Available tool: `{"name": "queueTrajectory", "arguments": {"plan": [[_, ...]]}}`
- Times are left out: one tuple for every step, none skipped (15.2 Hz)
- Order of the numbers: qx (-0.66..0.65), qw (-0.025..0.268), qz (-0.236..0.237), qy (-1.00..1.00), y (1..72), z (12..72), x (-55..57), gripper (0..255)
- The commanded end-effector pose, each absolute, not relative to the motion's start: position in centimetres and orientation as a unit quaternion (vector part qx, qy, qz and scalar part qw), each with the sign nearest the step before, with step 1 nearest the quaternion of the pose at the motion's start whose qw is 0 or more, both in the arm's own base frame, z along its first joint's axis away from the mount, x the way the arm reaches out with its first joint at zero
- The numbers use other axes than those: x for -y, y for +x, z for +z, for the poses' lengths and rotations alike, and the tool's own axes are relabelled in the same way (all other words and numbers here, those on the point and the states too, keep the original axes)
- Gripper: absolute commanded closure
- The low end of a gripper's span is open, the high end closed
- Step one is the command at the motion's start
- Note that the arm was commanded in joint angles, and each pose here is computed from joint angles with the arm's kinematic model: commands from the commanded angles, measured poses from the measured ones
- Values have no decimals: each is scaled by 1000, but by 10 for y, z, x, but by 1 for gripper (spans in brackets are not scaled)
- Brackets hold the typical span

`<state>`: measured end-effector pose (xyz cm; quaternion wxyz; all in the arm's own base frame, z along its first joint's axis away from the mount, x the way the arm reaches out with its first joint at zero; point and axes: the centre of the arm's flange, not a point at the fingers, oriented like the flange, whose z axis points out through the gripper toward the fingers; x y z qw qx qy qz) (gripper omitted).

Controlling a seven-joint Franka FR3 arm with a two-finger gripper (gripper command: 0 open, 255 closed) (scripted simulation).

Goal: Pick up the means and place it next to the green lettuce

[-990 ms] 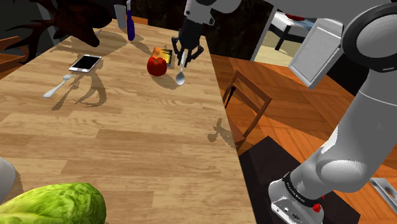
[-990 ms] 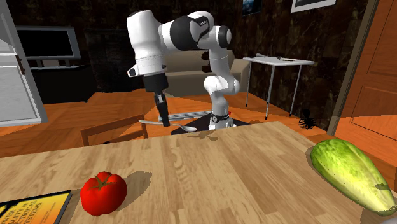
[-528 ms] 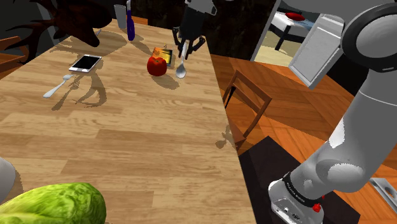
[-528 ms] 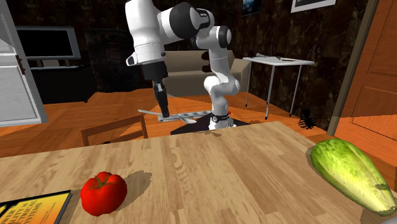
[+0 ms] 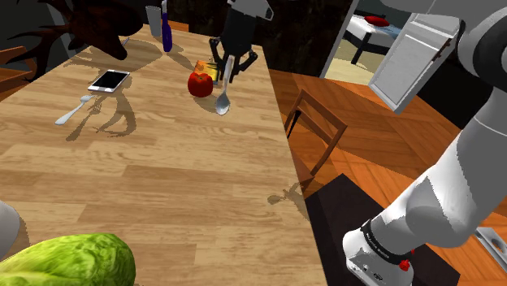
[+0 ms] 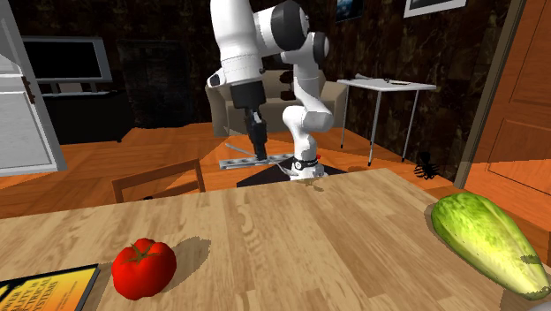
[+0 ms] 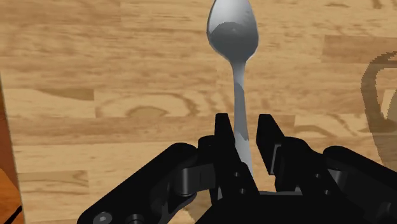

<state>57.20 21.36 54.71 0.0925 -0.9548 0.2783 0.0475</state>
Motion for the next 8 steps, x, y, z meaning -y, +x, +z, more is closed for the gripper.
{"name": "queueTrajectory", "arguments": {"plan": [[-279,92,47,-955,553,545,-233,255],[-279,92,47,-955,544,545,-244,255],[-279,92,47,-955,536,546,-254,255],[-279,92,47,-955,527,546,-264,255],[-279,92,47,-955,518,546,-274,255],[-279,92,47,-955,510,546,-284,255],[-279,92,47,-955,501,546,-294,255],[-279,92,47,-955,493,546,-304,255]]}}
